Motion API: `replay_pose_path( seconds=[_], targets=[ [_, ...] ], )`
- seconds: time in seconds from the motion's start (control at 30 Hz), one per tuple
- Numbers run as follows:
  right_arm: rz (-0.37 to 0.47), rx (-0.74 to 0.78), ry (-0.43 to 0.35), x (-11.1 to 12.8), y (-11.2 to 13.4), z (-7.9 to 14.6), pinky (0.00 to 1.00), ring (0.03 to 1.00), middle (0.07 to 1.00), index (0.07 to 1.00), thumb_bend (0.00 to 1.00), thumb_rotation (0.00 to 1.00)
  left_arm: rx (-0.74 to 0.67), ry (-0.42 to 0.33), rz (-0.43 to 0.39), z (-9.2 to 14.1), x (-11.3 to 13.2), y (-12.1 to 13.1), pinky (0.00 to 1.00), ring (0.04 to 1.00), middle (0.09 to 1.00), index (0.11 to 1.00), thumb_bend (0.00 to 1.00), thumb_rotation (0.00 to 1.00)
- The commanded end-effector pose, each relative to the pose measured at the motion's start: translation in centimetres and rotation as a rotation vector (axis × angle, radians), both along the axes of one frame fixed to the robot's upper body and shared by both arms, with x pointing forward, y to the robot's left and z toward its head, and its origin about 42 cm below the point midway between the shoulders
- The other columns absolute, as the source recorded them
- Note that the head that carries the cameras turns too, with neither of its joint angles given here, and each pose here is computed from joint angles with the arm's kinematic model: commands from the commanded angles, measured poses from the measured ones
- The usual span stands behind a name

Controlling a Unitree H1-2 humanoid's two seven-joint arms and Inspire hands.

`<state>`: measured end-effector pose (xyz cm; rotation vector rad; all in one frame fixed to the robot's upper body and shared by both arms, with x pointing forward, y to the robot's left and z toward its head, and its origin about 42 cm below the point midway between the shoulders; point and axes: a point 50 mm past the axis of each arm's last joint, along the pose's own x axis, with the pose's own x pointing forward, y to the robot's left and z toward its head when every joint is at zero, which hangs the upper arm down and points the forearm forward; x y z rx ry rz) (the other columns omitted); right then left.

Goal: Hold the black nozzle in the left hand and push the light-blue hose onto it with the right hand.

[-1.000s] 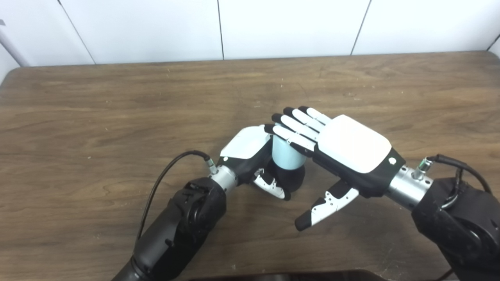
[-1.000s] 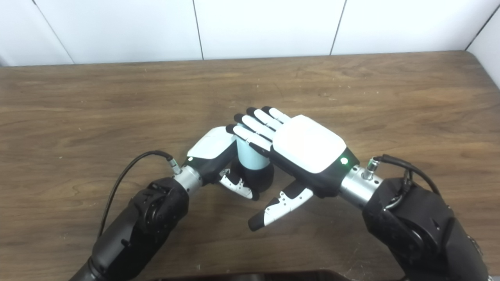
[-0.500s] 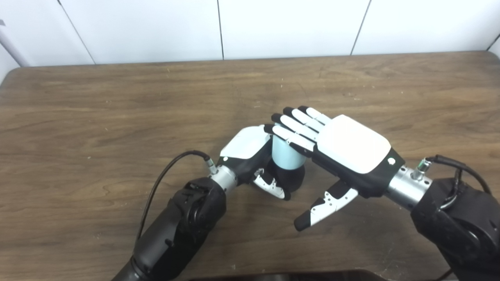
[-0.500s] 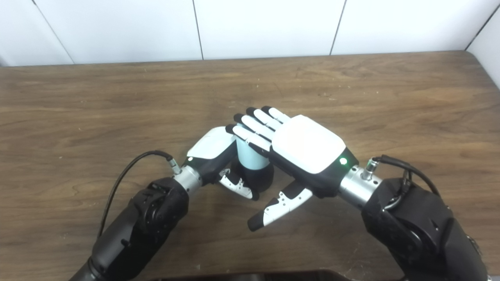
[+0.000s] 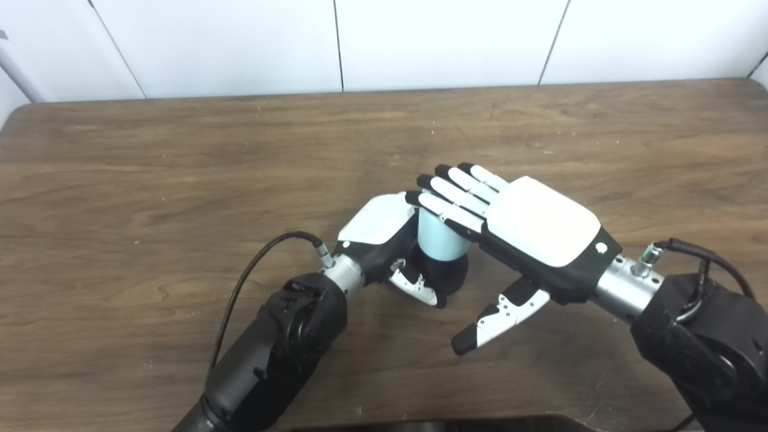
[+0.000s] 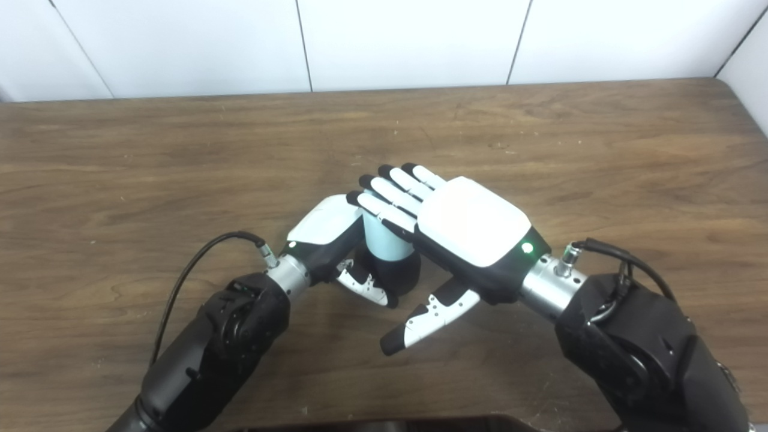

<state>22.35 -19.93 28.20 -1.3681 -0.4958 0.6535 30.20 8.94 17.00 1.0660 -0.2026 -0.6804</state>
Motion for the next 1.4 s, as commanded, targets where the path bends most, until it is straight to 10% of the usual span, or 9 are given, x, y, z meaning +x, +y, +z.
replay_pose_path(
  seconds=[0.0,0.47,1.37],
  targets=[
    [0.033,-0.157,0.278,-0.5,-0.5,-3.5,1.0,1.0,0.993,0.97,0.71,1.0,0.141,0.195,0.018,-4.6,-1.1,1.4,1.0,0.805,0.526,0.44,0.52,0.0],
    [0.037,-0.189,0.358,-2.3,-0.8,-7.6,1.0,1.0,0.995,0.976,0.7,1.0,0.133,0.198,0.019,-4.3,-1.2,1.5,1.0,0.801,0.526,0.441,0.52,0.0],
    [-0.004,-0.043,0.118,-0.1,-1.2,0.0,1.0,1.0,0.996,0.978,0.7,1.0,0.142,0.199,0.013,-4.7,-1.1,1.4,1.0,0.801,0.525,0.439,0.52,0.0]
  ],
)
